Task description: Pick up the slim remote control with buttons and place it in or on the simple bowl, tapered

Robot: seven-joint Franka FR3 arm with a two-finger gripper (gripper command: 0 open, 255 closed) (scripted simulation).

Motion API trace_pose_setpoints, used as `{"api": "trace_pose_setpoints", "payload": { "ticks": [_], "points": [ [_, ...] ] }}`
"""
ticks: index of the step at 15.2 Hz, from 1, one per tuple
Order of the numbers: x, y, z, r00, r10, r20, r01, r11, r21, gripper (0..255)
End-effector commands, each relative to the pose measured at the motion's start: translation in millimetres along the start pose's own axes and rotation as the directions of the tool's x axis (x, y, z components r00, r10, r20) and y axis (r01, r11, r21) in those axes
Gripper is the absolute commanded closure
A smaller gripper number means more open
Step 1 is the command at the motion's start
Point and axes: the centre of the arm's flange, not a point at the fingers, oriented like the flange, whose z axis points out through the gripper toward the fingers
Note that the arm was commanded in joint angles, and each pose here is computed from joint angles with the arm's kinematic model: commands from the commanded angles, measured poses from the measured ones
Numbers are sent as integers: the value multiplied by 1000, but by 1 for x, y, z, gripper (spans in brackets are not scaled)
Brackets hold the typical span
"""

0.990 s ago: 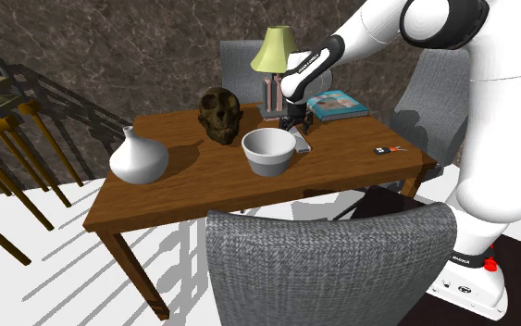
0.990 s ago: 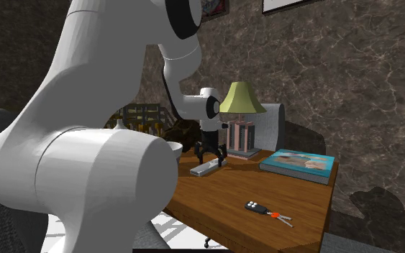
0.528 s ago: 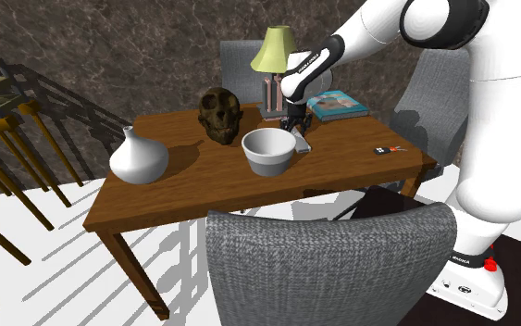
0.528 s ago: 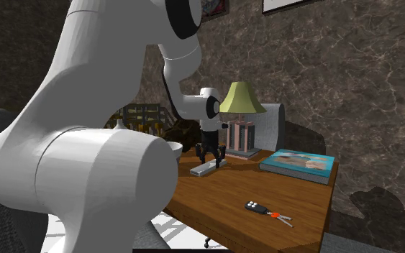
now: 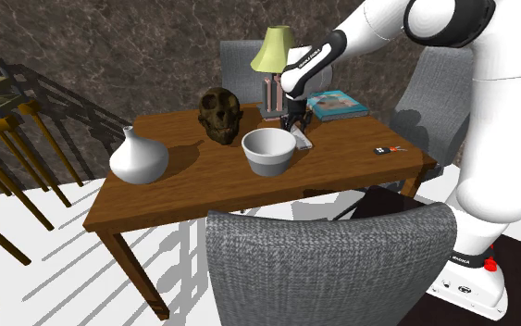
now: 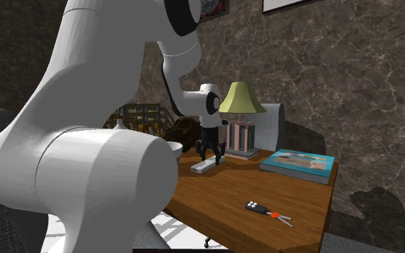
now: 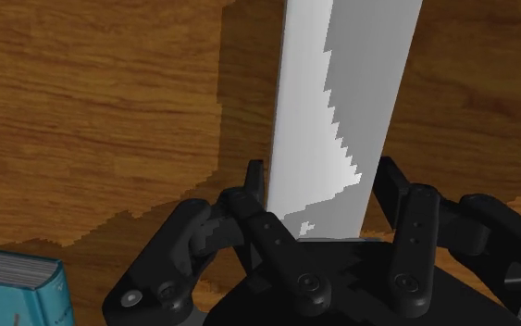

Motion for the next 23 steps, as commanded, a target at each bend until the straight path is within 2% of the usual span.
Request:
{"api": "trace_pose_setpoints", "payload": {
  "ticks": [1,23],
  "points": [
    [-1,1,-11,1000,0,0,0,1000,0,255],
    [0,3,-127,1000,0,0,0,1000,0,255]
  ]
}}
